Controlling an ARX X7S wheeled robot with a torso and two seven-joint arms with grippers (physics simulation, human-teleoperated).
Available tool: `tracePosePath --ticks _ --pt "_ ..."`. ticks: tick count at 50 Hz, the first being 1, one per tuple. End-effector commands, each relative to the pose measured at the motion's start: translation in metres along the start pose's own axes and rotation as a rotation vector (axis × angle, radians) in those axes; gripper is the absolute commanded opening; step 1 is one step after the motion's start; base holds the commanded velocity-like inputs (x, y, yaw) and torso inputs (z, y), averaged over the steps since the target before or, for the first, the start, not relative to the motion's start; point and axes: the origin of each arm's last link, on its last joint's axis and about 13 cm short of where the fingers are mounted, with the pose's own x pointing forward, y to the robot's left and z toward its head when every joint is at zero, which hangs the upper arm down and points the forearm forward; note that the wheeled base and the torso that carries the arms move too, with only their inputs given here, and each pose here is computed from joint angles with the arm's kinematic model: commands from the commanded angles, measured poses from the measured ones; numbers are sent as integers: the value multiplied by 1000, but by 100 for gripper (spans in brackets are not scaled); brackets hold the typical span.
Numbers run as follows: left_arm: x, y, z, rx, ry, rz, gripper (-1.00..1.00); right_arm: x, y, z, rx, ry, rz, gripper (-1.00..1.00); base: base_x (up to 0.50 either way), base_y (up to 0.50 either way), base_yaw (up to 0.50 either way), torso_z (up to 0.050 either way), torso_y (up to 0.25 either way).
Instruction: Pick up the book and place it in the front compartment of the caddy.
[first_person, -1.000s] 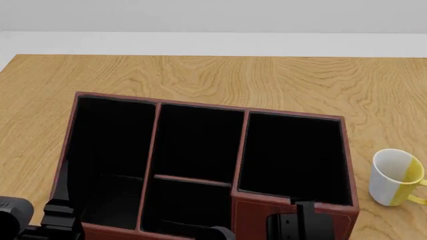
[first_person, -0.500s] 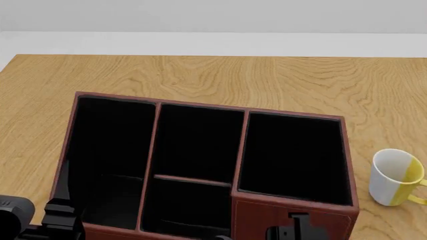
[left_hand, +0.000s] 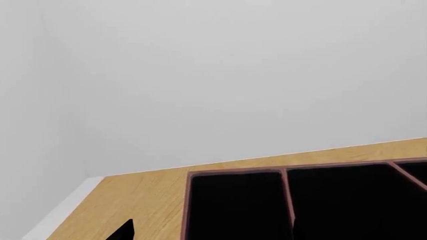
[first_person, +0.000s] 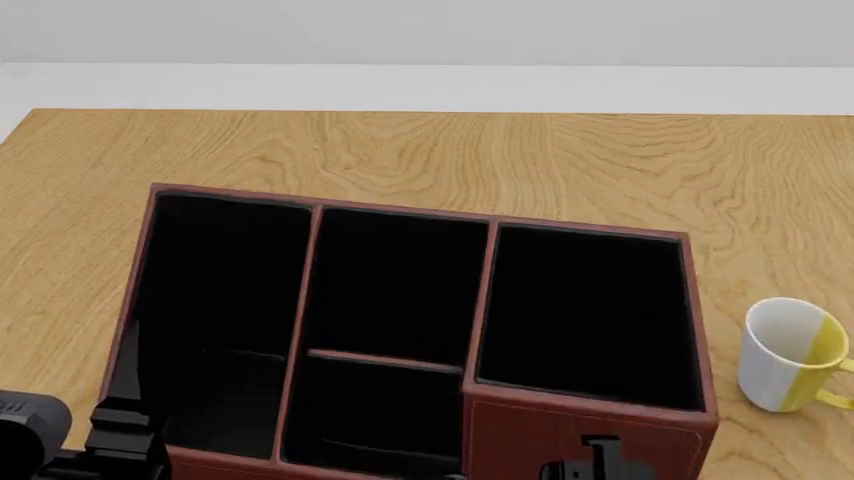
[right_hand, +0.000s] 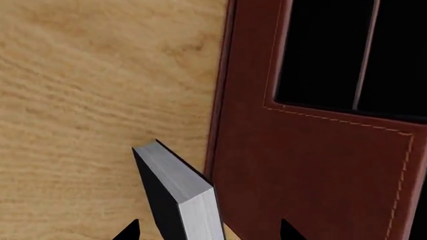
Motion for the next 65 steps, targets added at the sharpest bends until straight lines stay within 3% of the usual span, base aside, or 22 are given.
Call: tracePosePath --ticks 1,65 --pt "1 -1 1 1 -1 -5 100 8 -3 -4 0 18 9 100 0 0 0 0 0" --pt "1 -2 0 7 1 0 100 50 1 -21 51 61 79 100 0 0 0 0 0"
